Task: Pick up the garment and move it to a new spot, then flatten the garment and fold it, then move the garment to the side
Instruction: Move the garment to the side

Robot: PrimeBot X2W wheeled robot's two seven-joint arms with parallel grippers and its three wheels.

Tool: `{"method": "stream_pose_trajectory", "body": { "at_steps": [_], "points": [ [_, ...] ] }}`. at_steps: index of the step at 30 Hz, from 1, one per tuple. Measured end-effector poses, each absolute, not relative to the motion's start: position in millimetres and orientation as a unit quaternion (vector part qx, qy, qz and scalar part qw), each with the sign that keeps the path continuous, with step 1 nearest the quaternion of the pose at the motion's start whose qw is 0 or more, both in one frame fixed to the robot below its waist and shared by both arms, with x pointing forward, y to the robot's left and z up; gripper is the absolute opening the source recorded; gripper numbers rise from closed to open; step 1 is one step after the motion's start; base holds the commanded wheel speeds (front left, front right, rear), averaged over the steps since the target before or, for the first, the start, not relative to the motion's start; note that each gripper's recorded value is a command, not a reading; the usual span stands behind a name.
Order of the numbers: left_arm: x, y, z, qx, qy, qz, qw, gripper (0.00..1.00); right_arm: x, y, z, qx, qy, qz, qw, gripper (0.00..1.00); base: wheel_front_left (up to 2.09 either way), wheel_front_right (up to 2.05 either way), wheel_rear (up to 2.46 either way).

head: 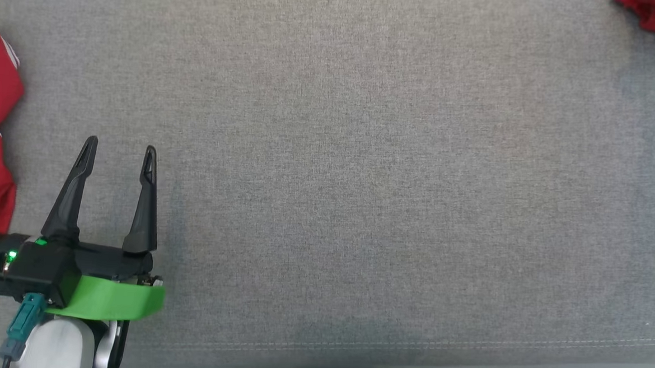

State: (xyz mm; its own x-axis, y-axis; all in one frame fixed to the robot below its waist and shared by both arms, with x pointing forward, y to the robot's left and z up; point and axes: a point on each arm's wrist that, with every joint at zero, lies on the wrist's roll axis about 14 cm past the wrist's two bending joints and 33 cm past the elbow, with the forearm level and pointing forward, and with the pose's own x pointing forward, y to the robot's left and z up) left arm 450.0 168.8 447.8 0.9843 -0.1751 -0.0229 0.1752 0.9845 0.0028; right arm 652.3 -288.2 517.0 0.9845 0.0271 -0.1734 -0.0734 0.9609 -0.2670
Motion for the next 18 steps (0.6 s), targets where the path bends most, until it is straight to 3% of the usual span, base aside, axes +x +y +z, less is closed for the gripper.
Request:
{"method": "stream_pose_trajectory", "body": {
  "at_steps": [8, 18],
  "points": [
    [435, 168, 472, -0.013, -0.011, -0.075, 0.997, 1.00, 632, -231, 565, -0.052, 0.001, 0.076, 0.996, 1.00, 0.00, 0.00, 0.00],
    [415, 168, 498, -0.022, -0.039, -0.064, 0.997, 1.00, 579, -192, 571, 0.007, -0.036, 0.105, 0.994, 1.00, 0.00, 0.00, 0.00]
  ]
}}
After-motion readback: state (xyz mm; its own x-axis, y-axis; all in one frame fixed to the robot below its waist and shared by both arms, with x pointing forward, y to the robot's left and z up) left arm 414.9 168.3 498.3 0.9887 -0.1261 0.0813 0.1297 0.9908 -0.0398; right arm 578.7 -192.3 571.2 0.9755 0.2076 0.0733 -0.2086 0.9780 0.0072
